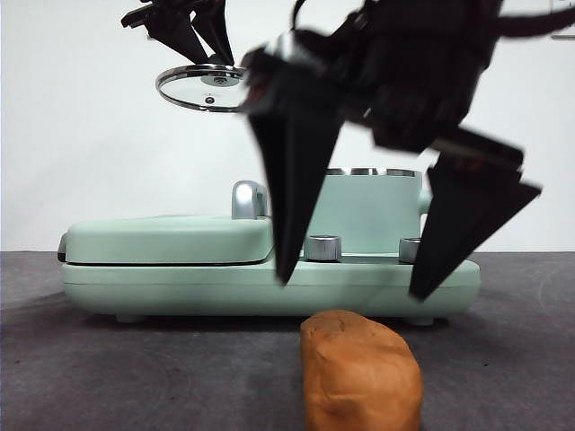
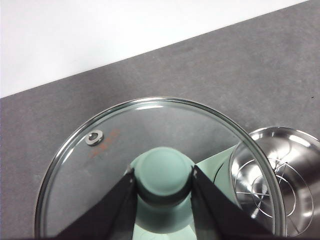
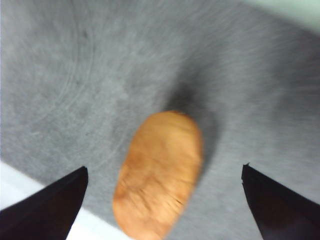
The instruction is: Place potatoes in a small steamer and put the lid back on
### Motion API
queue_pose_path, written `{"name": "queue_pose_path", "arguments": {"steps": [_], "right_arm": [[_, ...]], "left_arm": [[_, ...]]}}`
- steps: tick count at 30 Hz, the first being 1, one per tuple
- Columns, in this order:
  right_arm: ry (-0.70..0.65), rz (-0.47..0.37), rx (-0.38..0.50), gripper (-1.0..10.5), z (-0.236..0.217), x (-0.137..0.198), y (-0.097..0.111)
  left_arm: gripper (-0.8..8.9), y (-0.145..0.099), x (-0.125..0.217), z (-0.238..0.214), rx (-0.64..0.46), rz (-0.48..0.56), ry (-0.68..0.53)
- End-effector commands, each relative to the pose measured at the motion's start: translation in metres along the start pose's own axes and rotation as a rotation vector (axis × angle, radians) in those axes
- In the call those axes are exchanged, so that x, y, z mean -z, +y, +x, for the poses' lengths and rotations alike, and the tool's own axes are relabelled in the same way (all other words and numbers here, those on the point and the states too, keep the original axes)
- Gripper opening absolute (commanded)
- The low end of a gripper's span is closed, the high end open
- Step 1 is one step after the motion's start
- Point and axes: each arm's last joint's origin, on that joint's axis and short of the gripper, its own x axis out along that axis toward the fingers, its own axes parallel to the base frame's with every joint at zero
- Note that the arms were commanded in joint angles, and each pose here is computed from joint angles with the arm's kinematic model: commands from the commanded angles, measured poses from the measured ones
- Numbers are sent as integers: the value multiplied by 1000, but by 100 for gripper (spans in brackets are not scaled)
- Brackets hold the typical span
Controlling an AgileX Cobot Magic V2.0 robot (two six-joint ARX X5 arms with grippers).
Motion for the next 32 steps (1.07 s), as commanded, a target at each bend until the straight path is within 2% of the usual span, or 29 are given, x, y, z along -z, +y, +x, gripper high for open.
{"name": "queue_pose_path", "arguments": {"steps": [1,10,16,21,27,32], "right_arm": [[21,1,8,477,13,-2,10],[95,-1,53,459,36,-1,10],[125,2,52,339,41,0,10],[142,1,25,129,41,0,11],[144,3,13,120,37,-4,11],[144,-32,23,120,11,-25,9]], "left_arm": [[6,-2,-13,-12,1,10,-77],[6,-2,-13,-12,0,8,-76],[6,-2,-13,-12,0,8,-76],[6,-2,-13,-12,0,9,-76],[6,-1,-13,-12,0,9,-71],[6,2,-12,-12,-7,2,-63]]}}
